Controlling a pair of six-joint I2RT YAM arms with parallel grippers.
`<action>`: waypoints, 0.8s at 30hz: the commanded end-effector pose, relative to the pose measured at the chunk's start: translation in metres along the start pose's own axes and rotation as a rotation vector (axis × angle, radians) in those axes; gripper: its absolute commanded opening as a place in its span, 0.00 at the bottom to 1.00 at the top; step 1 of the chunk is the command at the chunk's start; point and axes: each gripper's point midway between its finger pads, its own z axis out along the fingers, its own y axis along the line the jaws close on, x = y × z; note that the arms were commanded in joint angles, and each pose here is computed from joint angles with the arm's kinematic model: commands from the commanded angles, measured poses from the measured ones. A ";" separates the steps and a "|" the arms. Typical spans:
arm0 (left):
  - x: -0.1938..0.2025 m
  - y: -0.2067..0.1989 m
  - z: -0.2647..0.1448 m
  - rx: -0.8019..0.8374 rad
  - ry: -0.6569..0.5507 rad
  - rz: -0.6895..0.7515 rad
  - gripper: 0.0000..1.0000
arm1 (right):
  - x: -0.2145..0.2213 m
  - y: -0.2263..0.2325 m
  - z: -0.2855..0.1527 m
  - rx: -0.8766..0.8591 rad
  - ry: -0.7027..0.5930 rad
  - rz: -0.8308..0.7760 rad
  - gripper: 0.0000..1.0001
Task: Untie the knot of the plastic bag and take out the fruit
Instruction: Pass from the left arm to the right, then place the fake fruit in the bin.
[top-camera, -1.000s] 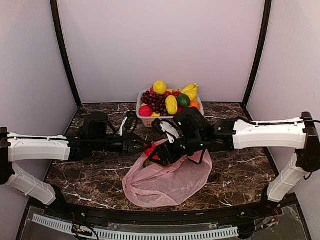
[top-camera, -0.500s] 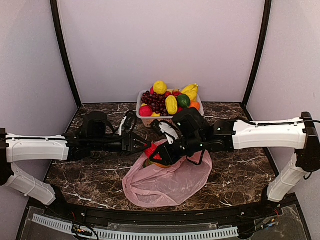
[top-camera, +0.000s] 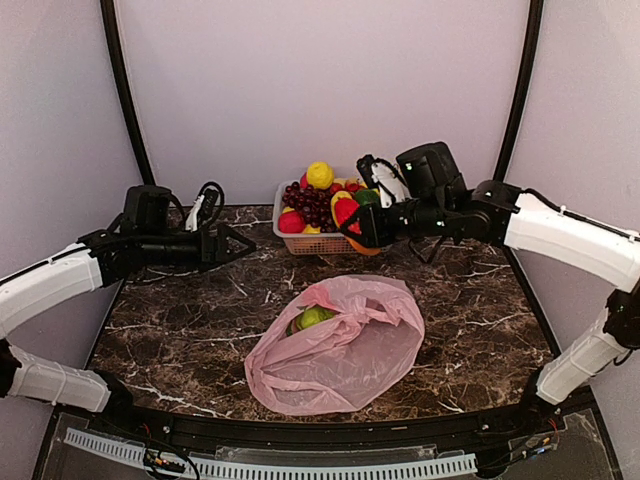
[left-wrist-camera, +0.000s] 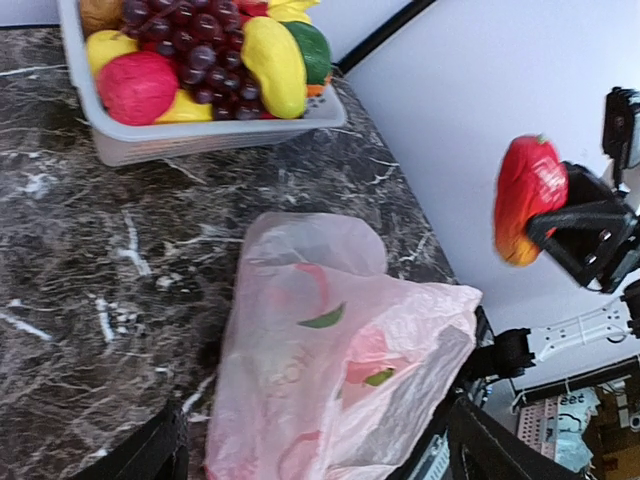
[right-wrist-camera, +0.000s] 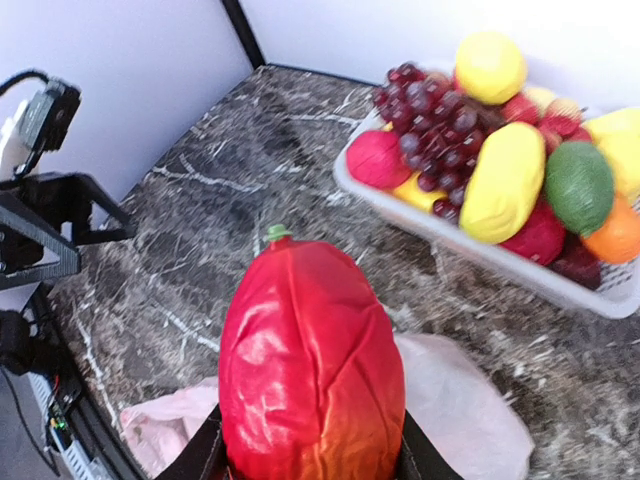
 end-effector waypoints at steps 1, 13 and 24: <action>0.005 0.039 -0.022 -0.123 0.074 0.049 0.89 | -0.041 -0.045 0.000 0.158 -0.060 -0.041 0.32; -0.052 0.127 -0.084 -0.414 -0.131 0.121 0.90 | -0.117 -0.137 0.060 0.263 -0.107 -0.016 0.32; -0.050 0.159 -0.100 -0.609 -0.126 0.173 0.89 | -0.150 -0.182 0.114 0.209 -0.139 -0.029 0.33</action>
